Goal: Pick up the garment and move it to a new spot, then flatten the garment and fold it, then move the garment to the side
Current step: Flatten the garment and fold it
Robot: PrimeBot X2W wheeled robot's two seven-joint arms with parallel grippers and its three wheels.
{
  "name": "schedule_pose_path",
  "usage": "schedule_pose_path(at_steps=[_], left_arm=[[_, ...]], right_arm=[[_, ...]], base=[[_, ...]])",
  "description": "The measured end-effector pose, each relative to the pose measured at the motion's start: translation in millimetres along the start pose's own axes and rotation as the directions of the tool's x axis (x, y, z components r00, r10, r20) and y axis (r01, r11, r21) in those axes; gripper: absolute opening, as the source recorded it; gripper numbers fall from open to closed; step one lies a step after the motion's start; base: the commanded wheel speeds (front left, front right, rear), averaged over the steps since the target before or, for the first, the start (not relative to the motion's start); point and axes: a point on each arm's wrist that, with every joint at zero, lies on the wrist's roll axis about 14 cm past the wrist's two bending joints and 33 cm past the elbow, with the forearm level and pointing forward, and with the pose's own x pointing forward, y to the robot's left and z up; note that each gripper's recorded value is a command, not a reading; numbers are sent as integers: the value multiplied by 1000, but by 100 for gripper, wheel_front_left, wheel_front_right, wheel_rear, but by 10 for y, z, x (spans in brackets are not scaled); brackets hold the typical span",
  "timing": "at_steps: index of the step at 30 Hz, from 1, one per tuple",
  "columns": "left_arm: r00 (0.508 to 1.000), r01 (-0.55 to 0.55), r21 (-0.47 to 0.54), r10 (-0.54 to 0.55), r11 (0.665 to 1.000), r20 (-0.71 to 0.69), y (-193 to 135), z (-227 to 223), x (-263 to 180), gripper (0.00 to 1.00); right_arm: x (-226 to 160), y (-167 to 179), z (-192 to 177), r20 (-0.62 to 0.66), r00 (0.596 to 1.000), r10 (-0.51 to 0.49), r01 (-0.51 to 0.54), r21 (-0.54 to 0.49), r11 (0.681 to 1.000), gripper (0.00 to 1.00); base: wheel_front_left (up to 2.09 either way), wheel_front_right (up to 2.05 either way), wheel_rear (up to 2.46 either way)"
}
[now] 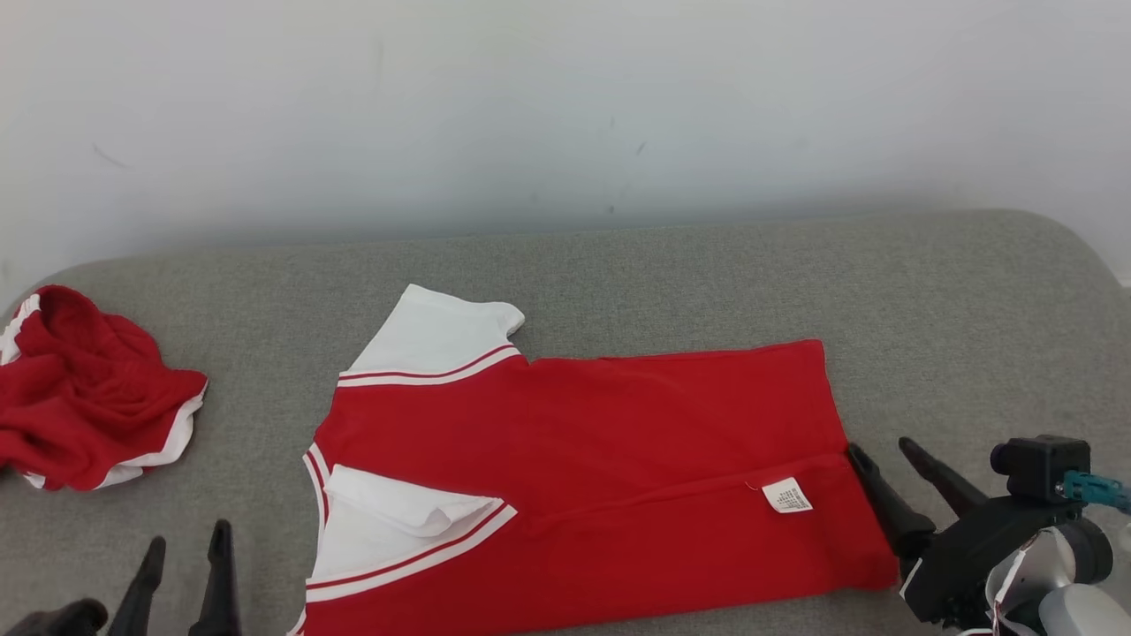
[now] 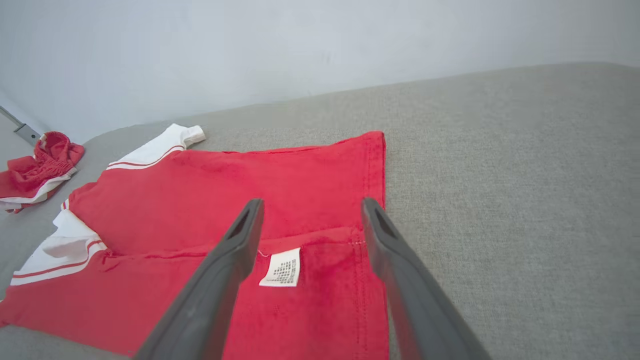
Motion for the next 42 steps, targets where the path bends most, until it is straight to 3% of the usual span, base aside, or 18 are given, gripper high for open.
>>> schedule_pose_path(at_steps=[9,16,22,28,35,42], left_arm=[[987,-31,84,17,996,159,-50,414,88,100],[989,-36,97,21,995,149,-41,345,121,100],[991,7,110,-22,994,130,-96,301,239,100],[983,109,124,-126,986,135,-285,451,614,100],[971,233,108,-238,966,33,-534,379,1137,100],[961,274,47,-271,961,-59,-643,270,1698,100]], right_arm=[[50,-9,300,200,980,-17,33,-78,996,100],[104,-32,146,192,980,-45,59,-73,996,100],[191,-86,237,207,977,-59,78,-84,993,100],[360,-32,344,211,976,-45,70,-110,991,100],[550,-8,411,218,975,-36,64,-121,991,100],[687,-103,354,210,976,-56,82,-118,990,100]], base=[[0,0,0],[0,0,0],[0,0,0],[0,0,0],[0,0,0],[0,0,0]])
